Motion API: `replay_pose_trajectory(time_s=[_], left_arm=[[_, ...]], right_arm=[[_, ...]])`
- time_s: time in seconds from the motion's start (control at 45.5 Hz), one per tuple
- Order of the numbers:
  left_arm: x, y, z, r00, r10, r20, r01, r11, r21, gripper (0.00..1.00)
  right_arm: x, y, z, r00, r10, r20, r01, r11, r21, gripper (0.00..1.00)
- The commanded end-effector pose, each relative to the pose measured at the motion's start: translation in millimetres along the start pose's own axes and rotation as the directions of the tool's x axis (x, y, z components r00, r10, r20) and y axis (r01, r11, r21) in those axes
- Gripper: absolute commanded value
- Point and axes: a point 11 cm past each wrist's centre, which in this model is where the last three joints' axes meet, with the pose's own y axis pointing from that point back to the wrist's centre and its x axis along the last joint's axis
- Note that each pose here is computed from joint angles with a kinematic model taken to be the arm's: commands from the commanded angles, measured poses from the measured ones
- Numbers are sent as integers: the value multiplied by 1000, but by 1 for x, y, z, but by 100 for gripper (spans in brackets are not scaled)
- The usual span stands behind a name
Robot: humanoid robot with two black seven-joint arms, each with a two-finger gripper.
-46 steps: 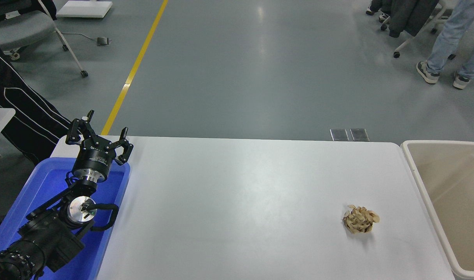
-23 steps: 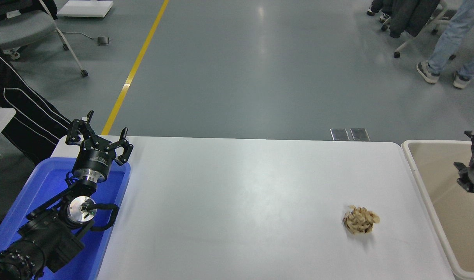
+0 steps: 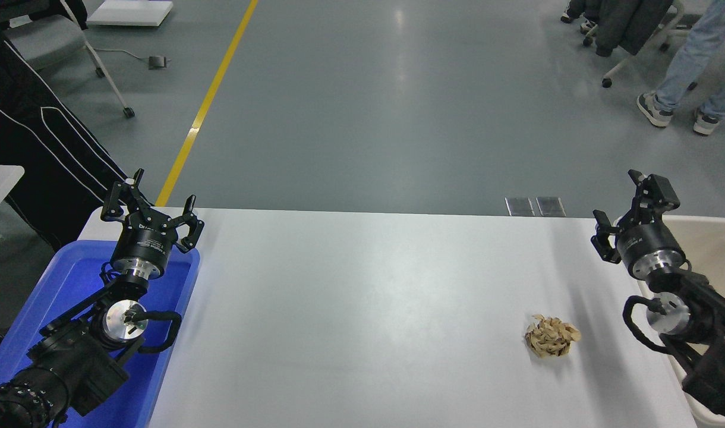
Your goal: Dispose of the paper cup in the dustbin
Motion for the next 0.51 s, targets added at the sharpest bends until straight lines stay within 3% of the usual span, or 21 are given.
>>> replay_pose_trajectory(time_s=[0.0, 0.242, 0.484], left_arm=[[0, 0, 0, 1000, 0, -1, 0, 1000, 1, 100], [0, 0, 0, 1000, 0, 0, 0, 1000, 0, 100], [0, 0, 0, 1000, 0, 0, 0, 1000, 0, 100]], right_arm=[[-13, 0, 14, 1000, 3, 16, -3, 1000, 11, 99], [-24, 7, 40, 999, -13, 29, 14, 999, -38, 99], [-22, 2, 32, 1000, 3, 23, -3, 1000, -24, 100]])
